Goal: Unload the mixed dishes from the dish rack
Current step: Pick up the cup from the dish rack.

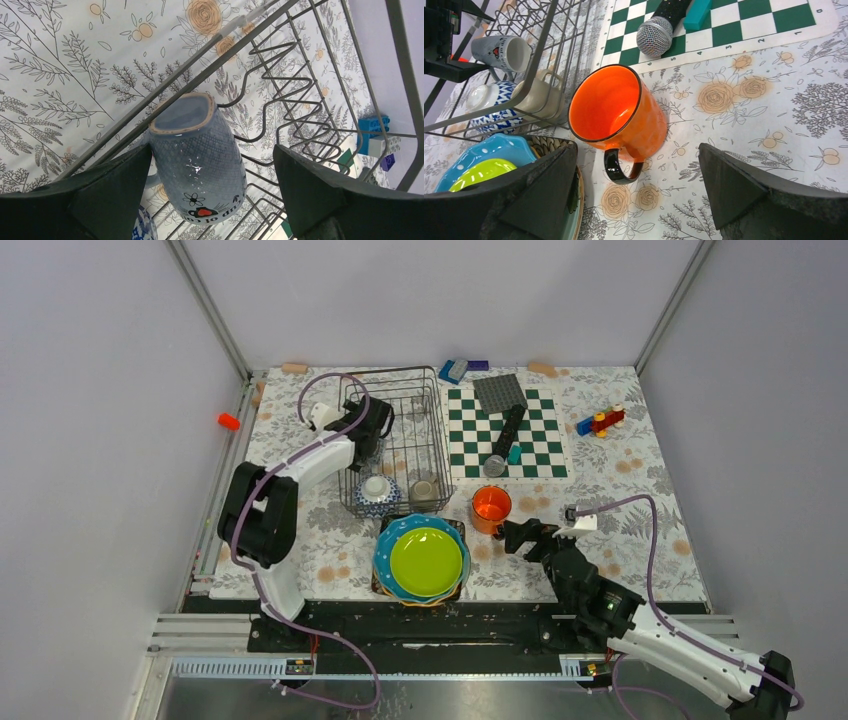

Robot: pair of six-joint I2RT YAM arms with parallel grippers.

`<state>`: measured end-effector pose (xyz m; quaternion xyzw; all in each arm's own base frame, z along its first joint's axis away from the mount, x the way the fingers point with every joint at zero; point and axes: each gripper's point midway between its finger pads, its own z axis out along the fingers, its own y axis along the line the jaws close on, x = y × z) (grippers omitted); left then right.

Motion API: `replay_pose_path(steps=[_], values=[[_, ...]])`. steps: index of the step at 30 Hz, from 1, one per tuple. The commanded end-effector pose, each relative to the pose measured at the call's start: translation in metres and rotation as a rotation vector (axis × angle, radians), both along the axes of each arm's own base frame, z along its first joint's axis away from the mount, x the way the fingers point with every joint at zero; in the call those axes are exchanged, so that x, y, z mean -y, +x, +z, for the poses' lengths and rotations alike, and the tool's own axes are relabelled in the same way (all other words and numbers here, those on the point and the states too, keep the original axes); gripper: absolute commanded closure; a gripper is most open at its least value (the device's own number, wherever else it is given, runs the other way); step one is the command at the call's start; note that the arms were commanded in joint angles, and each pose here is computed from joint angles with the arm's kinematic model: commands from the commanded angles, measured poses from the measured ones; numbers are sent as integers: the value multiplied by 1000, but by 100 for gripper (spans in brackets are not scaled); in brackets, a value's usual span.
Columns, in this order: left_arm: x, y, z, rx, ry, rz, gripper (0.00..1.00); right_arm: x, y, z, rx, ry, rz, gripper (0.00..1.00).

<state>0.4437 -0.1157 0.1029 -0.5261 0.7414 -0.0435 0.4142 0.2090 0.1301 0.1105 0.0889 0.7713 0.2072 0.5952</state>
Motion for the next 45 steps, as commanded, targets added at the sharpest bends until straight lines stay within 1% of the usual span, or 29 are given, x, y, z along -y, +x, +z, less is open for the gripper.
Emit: replay_pose_path(steps=[1, 6, 10, 13, 15, 16, 18, 22, 25, 31, 38, 43, 45], values=[[-8, 7, -3, -15, 15, 48, 5, 12, 4, 2, 17, 9, -71, 0], [-4, 11, -16, -48, 13, 28, 6, 16, 5, 0, 17, 1, -94, 0], [1, 12, -25, -71, 9, 13, 8, 19, 5, -1, 18, -2, -111, 0], [3, 14, -28, -82, 8, -1, 14, 21, 6, -1, 21, -1, -121, 0], [4, 13, -28, -84, 6, -5, 19, 21, 6, -2, 23, 1, -121, 0], [4, 13, -27, -82, 5, -6, 22, 21, 6, -1, 24, 2, -123, 0], [4, 13, -24, -78, 4, -9, 31, 22, 6, -2, 25, 5, -125, 0], [7, 14, -12, -52, -9, -29, 55, 21, 6, -2, 25, 6, -122, 0], [11, 15, 0, -15, -27, -57, 70, 21, 6, -2, 26, 8, -120, 0], [19, 13, 32, 91, -58, -129, 88, 20, 5, 0, 28, 15, -114, 0], [36, 5, 76, 232, -77, -249, 100, 18, 4, 5, 38, 41, -98, 0], [47, -7, 99, 326, -96, -361, 100, 15, 2, 13, 52, 82, -79, 0], [56, -13, 114, 378, -97, -445, 100, 16, 0, 11, 46, 78, -70, 0]])
